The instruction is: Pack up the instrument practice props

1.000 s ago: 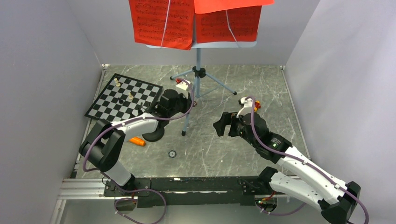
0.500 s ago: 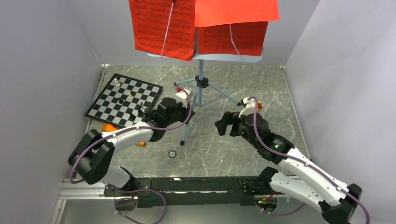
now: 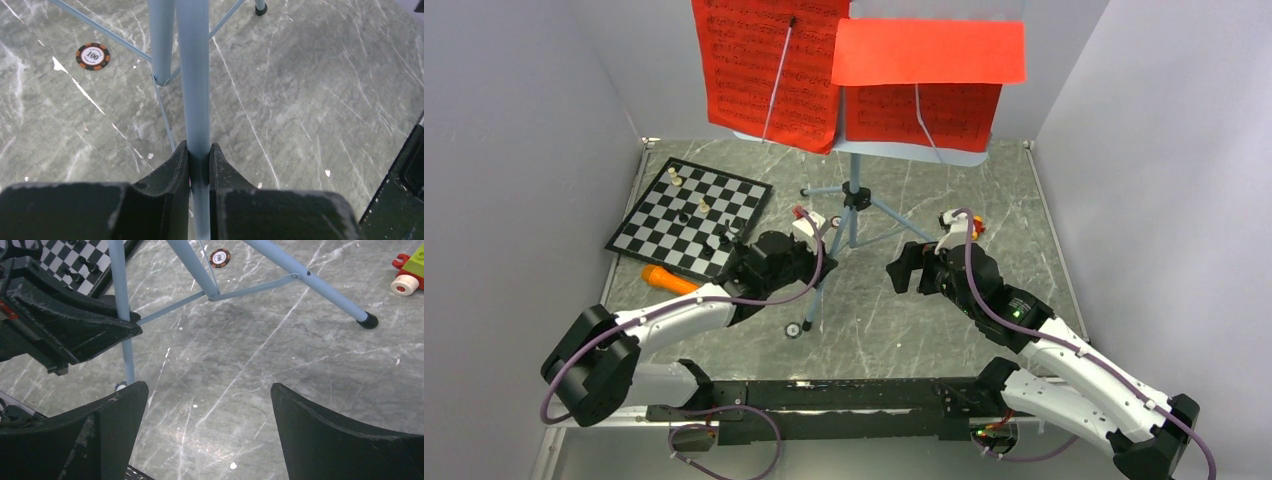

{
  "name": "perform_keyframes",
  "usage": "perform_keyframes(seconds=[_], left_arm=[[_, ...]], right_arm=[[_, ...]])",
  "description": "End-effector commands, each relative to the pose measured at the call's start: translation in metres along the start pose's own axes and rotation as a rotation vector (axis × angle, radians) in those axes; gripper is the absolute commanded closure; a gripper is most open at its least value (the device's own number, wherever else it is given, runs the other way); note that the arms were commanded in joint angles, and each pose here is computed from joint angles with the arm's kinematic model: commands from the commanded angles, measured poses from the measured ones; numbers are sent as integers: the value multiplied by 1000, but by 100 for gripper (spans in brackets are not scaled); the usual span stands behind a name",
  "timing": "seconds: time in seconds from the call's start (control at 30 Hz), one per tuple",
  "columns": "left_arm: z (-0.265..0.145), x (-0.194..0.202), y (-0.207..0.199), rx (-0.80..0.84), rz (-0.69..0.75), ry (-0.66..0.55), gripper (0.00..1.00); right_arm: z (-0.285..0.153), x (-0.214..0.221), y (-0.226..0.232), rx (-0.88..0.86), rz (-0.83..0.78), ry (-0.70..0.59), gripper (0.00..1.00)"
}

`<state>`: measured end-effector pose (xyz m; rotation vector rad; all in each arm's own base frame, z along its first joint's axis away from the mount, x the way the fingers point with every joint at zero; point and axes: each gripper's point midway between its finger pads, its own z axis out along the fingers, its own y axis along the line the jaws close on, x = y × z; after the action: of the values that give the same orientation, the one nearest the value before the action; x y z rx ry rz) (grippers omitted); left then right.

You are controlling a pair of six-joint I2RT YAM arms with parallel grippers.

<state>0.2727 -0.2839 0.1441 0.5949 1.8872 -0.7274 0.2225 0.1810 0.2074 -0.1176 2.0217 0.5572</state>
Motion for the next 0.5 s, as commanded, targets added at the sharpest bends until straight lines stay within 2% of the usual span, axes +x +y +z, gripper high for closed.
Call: perform_keyframes(seconds=[0.0,0.27,0.43,0.47], left_arm=[[-12,-14,-35,126,24,-50,100],[-23,-2,-33,110,-11,-46,100],[-28,-10,-30,88,0,-72,100],[-29,-13,-29,82,3,-75,94]], right_arm=[[-7,-15,-1,9,-13,-38,2],[-10,-14,8,-46,-72,-12,2],[-13,-15,16,-87,-103,8,2],[-15,-19,17,-91,-105,0,2]])
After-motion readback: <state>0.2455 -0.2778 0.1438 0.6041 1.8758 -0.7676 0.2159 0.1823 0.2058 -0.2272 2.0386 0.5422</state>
